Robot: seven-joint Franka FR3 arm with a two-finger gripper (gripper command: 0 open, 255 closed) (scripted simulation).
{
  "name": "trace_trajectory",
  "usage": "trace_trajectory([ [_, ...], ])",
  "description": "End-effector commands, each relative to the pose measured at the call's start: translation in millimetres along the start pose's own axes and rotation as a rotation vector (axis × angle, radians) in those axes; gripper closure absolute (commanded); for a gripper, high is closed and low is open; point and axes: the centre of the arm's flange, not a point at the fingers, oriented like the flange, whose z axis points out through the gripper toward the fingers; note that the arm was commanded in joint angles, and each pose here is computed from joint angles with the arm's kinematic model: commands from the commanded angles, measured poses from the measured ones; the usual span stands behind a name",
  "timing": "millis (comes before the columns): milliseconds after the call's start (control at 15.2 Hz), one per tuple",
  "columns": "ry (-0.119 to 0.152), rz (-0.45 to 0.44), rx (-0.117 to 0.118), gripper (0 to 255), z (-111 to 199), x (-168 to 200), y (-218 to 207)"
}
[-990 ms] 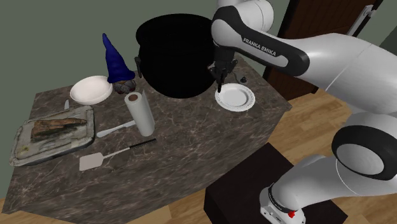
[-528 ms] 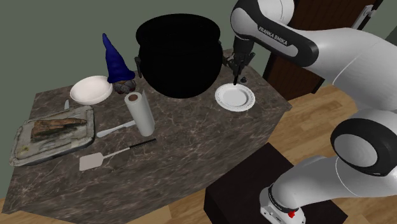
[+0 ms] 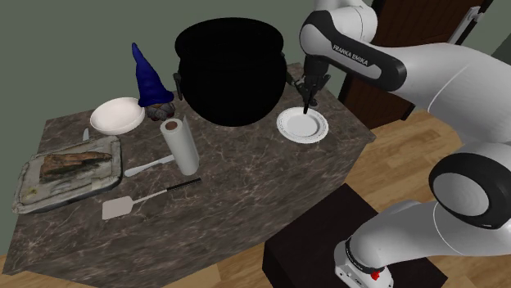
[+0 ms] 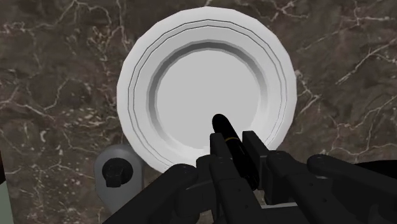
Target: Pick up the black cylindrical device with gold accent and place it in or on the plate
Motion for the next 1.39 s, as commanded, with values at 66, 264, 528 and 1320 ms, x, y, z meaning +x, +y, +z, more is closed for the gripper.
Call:
trace_trajectory([
  [66,0.000,0.000,0.000,255,16,1,1],
  [264,0.000,0.000,0.000,255,32,1,1],
  [528,0.000,0.000,0.000,255,53,1,1],
  [1320,0.000,0.000,0.000,0,59,1,1],
])
